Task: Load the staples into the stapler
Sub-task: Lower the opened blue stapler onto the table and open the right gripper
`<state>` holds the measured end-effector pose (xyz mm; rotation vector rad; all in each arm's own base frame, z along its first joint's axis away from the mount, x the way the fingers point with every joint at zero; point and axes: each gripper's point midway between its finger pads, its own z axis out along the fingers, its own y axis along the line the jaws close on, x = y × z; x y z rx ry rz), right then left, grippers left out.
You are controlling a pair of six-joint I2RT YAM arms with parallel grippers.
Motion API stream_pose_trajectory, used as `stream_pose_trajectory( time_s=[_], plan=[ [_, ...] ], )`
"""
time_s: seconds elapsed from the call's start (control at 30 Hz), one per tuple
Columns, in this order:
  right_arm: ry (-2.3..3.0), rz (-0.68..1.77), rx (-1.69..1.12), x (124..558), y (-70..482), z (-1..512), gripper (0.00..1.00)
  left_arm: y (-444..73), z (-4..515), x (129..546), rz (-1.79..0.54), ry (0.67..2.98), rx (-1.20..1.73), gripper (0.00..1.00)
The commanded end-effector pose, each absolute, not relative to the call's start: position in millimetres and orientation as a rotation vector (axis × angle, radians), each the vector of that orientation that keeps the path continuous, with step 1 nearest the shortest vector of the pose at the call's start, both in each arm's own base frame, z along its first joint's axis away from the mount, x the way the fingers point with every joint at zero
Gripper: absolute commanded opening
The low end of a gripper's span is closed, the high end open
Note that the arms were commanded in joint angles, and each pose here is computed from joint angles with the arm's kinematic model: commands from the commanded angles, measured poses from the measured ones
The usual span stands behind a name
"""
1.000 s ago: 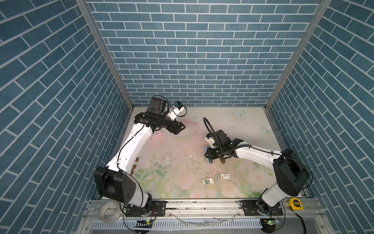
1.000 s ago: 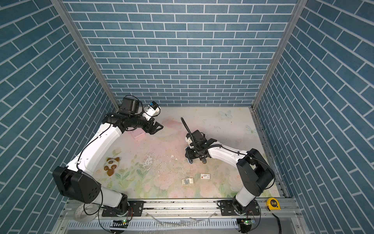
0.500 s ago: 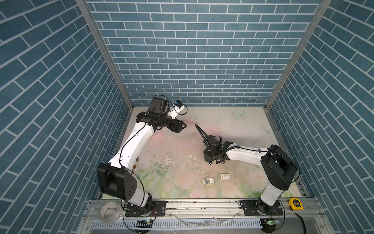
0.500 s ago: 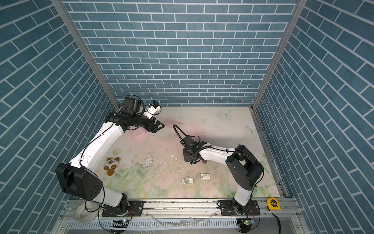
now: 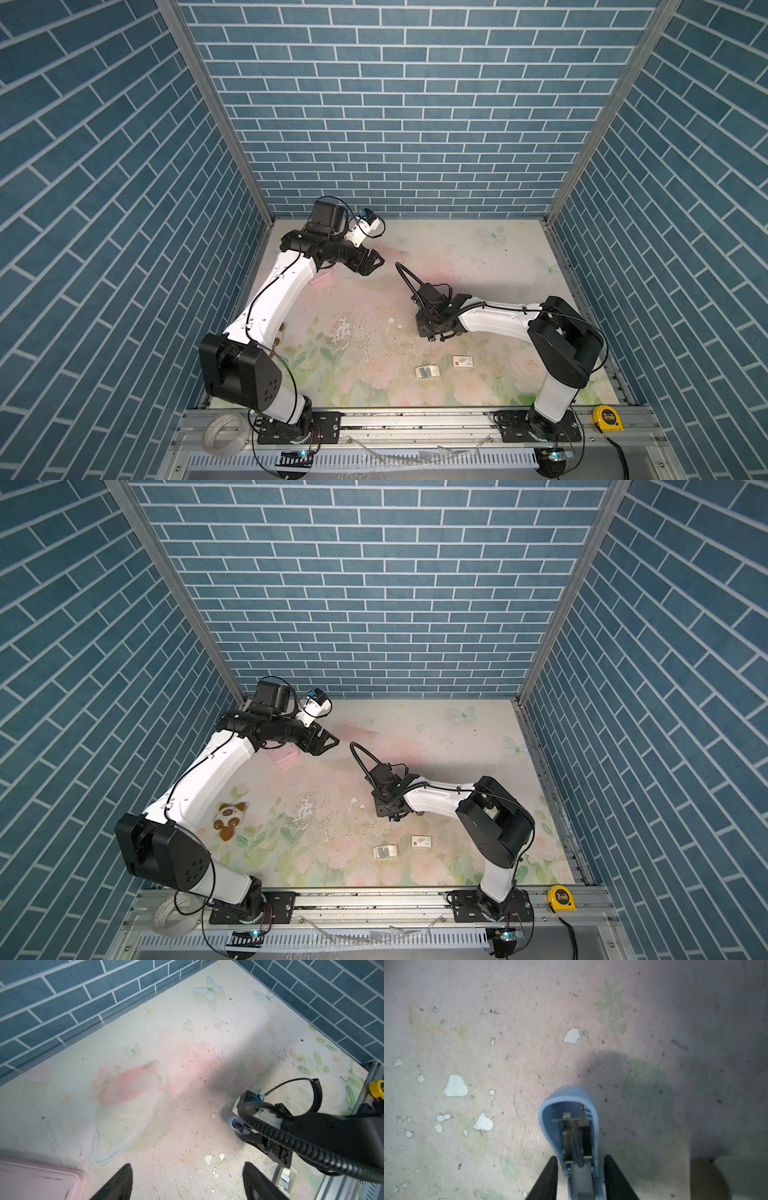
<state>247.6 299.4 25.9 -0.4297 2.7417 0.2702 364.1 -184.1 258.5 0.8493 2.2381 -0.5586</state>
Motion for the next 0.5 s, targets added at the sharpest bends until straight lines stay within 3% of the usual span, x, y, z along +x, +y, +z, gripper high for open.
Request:
stream_pose_trajectory(
  time_s=[0.0,0.23,0.47],
  plan=[
    [2.746,0.230,-0.405,247.0,296.3,26.9,0.42,-182.4,247.7,357.6,-0.589,2.280,0.844,0.85],
    [2.679,0.247,-0.454,248.1,295.1,54.6,0.47,-178.1,249.5,358.5,-0.546,2.275,0.856,0.85],
    [2.621,0.246,-0.422,236.3,277.9,99.1,0.44,-173.2,264.0,358.2,-0.499,2.265,0.862,0.85]
  ],
)
